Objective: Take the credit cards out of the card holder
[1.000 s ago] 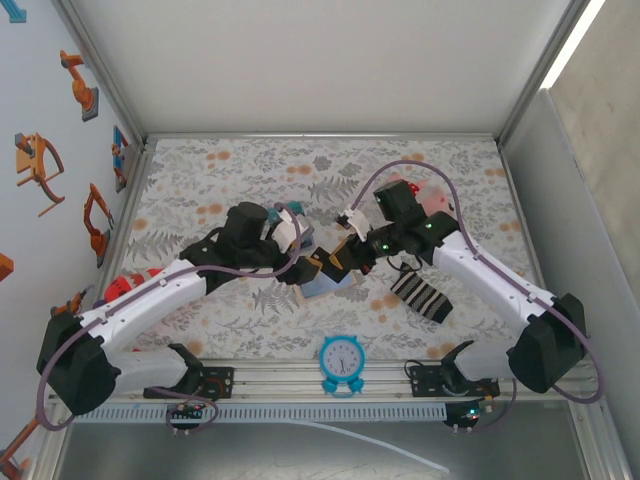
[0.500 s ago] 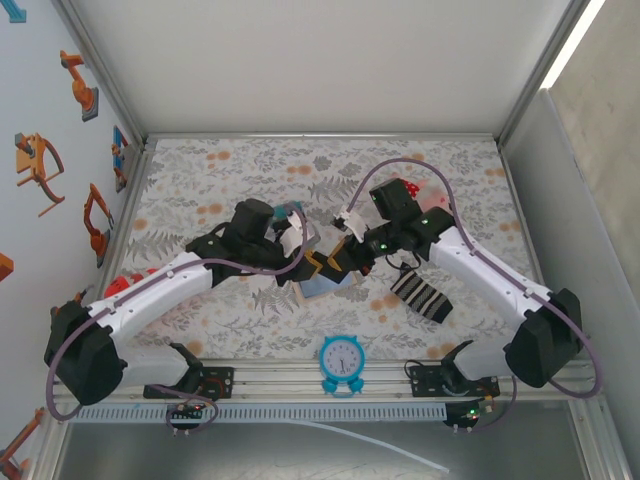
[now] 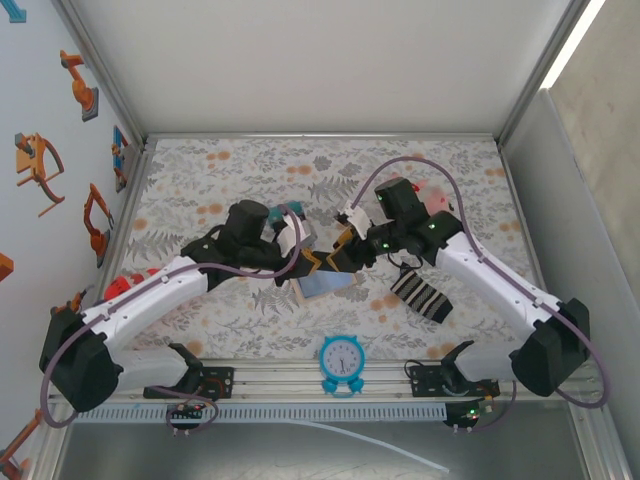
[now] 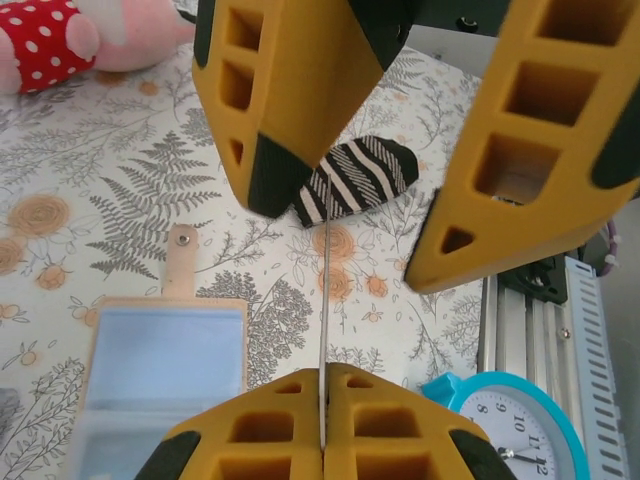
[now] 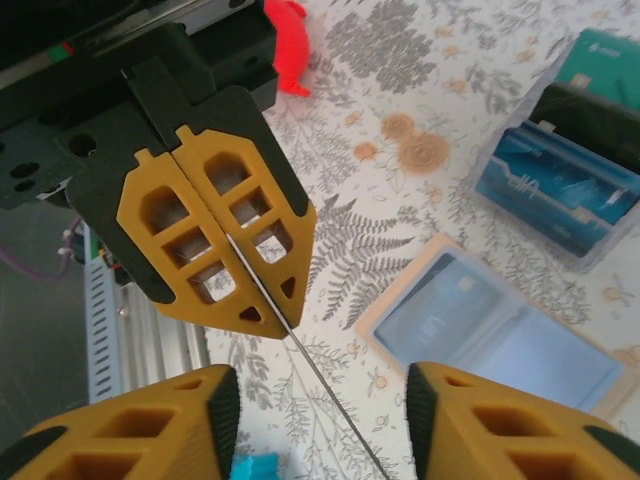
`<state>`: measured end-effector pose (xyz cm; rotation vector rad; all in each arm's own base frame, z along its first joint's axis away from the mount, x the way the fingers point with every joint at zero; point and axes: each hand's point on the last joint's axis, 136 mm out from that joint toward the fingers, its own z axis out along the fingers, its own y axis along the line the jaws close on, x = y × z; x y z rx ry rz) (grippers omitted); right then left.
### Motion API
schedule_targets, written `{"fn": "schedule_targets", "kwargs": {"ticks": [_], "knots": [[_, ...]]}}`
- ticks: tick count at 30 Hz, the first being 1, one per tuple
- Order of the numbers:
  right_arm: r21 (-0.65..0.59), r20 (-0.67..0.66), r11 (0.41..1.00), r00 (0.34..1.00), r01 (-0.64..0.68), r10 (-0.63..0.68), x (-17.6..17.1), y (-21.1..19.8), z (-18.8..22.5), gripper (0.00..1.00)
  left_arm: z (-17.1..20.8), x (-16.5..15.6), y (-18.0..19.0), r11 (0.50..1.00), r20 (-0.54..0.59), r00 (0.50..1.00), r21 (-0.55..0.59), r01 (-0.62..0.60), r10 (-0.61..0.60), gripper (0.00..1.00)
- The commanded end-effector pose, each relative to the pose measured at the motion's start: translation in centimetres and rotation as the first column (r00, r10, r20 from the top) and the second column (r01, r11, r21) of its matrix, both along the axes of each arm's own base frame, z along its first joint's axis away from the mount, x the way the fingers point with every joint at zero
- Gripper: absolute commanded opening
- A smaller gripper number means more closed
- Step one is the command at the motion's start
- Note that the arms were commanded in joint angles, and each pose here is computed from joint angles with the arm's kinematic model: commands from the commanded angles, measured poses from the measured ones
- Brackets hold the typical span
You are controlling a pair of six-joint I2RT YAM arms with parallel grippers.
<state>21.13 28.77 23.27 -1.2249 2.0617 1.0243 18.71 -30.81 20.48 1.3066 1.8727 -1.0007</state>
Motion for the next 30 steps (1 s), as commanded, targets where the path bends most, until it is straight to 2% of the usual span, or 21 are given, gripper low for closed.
{"fn": "schedule_targets", "kwargs": {"ticks": [1, 4, 8, 13, 16, 22, 27, 30], "knots": [[0.015, 0.054, 0.996, 0.994, 0.091, -0.092, 1.2, -0.3, 0.8, 0.52, 0.9, 0.4, 0.3, 0.998, 0.018, 0.999, -0.04, -0.044, 0.045, 0.0], [0.04, 0.076, 0.984, 0.982, 0.172, -0.174, 2.3, -0.8, 1.6, 0.53, 0.9, 0.7, 0.9, 0.994, 0.025, 0.995, -0.05, -0.097, 0.098, 0.0], [0.127, 0.073, 0.958, 0.961, 0.255, -0.266, 3.2, -1.3, 3.1, 0.56, 1.3, 2.1, 2.4, 0.965, 0.043, 0.966, -0.086, -0.249, 0.253, 0.0], [0.267, 0.005, 0.914, 0.948, 0.306, -0.319, 3.6, -1.4, 3.9, 0.6, 2.4, 2.6, 3.7, 0.92, 0.019, 0.93, -0.16, -0.358, 0.366, 0.0], [0.341, -0.057, 0.896, 0.958, 0.284, -0.282, 3.3, -0.7, 4.2, 0.61, 3.5, 2.2, 4.0, 0.906, -0.002, 0.928, -0.216, -0.365, 0.373, 0.0], [0.441, -0.136, 0.87, 0.975, 0.219, -0.177, 2.6, 0.9, 3.8, 0.6, 5.8, 0.5, 3.8, 0.901, -0.032, 0.95, -0.306, -0.306, 0.312, 0.0], [0.578, -0.138, 0.81, 0.99, 0.097, -0.02, 1.1, 2.0, 5.6, 0.58, 7.1, 0.1, 3.8, 0.877, -0.049, 0.951, -0.373, -0.301, 0.306, 0.0], [0.604, -0.149, 0.795, 0.988, 0.057, 0.042, 0.7, 2.4, 6.0, 0.54, 7.6, 0.1, 3.7, 0.862, -0.064, 0.951, -0.408, -0.301, 0.302, 0.0]]}}
